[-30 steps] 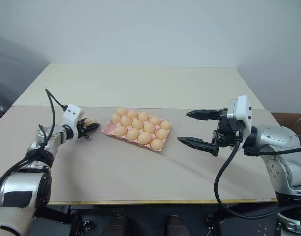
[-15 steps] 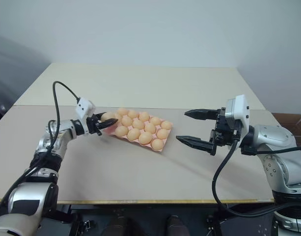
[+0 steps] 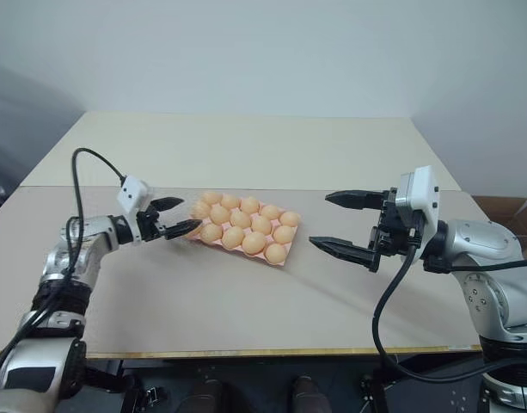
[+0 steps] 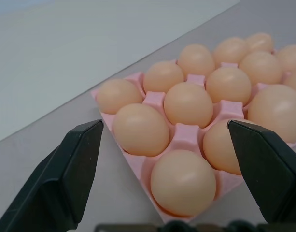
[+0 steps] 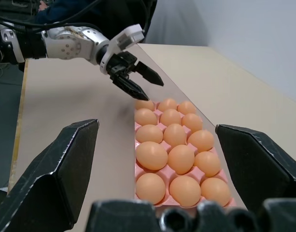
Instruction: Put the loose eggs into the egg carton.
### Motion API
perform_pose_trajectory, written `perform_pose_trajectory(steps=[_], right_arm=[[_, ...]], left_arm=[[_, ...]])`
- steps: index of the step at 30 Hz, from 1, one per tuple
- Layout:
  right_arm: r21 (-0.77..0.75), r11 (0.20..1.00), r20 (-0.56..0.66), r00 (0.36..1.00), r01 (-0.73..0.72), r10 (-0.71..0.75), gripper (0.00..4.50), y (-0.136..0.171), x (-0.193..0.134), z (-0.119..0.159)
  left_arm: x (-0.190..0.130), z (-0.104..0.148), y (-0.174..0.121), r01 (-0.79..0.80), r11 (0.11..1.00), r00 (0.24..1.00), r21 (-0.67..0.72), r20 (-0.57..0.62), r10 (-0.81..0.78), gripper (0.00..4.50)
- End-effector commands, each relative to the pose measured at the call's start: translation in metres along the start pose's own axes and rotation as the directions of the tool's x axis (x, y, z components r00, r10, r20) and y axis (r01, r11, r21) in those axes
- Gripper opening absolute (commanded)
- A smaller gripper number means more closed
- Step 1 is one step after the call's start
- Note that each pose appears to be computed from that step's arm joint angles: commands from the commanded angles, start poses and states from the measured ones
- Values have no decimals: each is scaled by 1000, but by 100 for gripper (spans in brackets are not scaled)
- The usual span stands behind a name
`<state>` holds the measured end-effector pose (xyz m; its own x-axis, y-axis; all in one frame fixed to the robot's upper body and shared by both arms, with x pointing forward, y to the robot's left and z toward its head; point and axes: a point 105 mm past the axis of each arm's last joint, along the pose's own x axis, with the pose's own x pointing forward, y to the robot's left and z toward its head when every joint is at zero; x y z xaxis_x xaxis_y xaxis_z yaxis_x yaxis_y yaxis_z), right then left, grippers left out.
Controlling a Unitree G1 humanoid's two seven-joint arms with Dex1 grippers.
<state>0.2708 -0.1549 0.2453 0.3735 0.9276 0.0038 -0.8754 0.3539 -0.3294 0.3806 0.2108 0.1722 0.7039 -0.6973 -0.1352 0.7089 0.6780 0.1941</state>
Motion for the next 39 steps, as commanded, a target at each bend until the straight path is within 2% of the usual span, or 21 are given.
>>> perform_pose_trajectory(steps=[1,7,13,21,39], right_arm=[[-41,999,32,999,-4,5,450,-2,-1,11],[-41,999,21,999,-28,29,450,-8,-6,6],[-10,997,9,997,-76,76,450,-9,-8,-3],[5,997,-6,997,-76,76,450,-15,-10,-10],[-4,996,0,996,-84,84,450,-14,-6,-10]], left_arm=[[-31,31,0,7,998,998,58,64,-11,449],[-93,42,-29,101,990,995,102,-6,-101,449],[-136,44,-57,51,997,998,51,-50,-49,449],[-144,40,-75,-3,1000,999,3,-45,3,449],[-144,47,-74,-4,1000,999,-22,-32,3,449]])
